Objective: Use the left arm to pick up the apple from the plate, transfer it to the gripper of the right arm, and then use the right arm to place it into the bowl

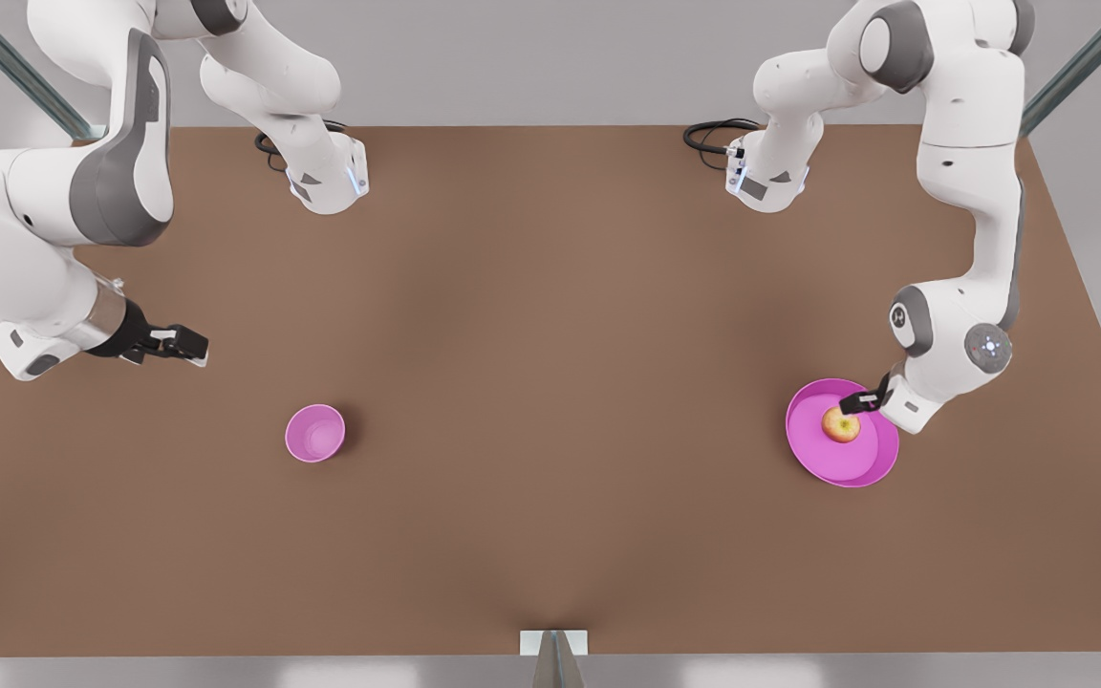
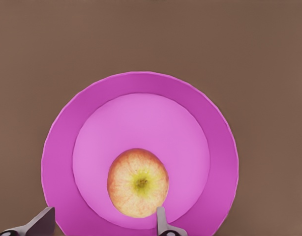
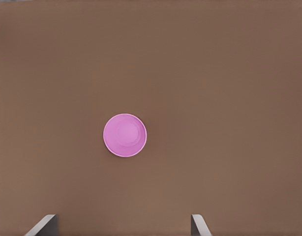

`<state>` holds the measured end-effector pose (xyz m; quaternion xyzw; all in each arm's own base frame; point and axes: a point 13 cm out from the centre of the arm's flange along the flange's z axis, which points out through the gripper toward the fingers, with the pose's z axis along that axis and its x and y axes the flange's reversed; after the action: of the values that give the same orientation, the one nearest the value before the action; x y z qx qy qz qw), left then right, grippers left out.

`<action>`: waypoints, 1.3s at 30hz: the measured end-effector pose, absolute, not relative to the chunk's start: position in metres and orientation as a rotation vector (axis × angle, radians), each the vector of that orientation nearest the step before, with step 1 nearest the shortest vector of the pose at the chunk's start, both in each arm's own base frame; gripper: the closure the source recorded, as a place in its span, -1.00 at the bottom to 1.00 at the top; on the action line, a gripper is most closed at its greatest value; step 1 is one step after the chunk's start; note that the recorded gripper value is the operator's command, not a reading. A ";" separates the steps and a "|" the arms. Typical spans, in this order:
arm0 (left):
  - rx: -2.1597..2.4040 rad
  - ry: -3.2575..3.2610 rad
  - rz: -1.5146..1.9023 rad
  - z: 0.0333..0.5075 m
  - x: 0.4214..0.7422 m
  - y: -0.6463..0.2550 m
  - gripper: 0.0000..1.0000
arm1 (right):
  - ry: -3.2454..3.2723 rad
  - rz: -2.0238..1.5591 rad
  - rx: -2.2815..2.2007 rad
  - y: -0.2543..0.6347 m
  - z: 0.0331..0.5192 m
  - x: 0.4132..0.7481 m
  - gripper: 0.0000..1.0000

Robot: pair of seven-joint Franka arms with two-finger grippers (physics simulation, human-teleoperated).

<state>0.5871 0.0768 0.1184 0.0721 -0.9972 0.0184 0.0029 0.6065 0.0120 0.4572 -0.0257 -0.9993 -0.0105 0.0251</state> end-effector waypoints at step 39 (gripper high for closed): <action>0.096 -3.166 0.082 0.038 0.587 0.051 -0.60 | -3.096 -0.040 -0.113 0.011 0.455 0.610 -1.00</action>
<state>0.5872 0.0512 0.0380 0.0302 -0.9991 0.0260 -0.0135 0.6102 0.0106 0.4546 -0.0366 -0.9990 -0.0128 0.0216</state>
